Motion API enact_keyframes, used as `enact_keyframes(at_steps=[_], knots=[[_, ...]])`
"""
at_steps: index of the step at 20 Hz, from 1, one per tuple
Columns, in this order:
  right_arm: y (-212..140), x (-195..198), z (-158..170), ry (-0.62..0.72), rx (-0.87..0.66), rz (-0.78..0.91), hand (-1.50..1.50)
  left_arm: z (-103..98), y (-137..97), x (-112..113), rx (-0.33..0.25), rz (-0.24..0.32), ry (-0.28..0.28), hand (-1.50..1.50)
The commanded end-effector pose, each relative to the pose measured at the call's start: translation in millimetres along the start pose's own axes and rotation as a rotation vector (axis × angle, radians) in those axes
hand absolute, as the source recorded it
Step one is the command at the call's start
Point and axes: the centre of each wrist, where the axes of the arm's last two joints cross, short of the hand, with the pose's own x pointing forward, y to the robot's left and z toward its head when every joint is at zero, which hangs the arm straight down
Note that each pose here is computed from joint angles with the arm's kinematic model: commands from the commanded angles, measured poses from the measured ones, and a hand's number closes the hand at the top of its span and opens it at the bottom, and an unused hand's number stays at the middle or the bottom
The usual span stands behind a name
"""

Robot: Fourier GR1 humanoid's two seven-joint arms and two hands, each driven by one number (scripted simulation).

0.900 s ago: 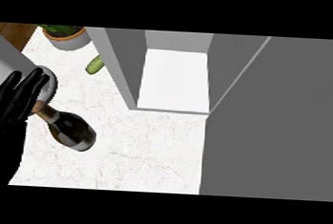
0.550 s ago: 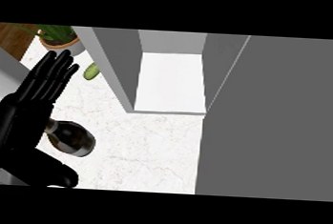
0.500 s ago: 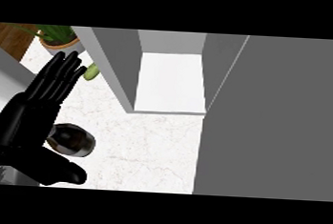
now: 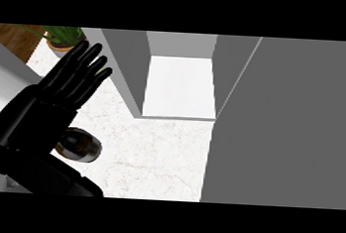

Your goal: Pick up the wine, place it into the cabinet and close the cabinet

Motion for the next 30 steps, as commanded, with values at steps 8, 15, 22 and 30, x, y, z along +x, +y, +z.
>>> enact_keyframes(at_steps=[8, 15, 22, 30], knots=[[11, 54, 27, -0.006, 0.027, -0.016, -1.50, 24, -43, 56, -0.009, 0.041, 0.020, -1.50], [16, 55, 18, 0.015, 0.016, -0.034, -1.50, 23, -50, 71, 0.016, 0.007, 0.052, -1.50], [20, 74, 31, 0.004, 0.008, -0.023, -1.50, 39, -47, 75, 0.095, -0.024, 0.017, -1.50], [20, 71, 22, 0.007, 0.009, -0.029, -1.50, 37, -37, 91, 0.124, -0.023, 0.028, -1.50]])
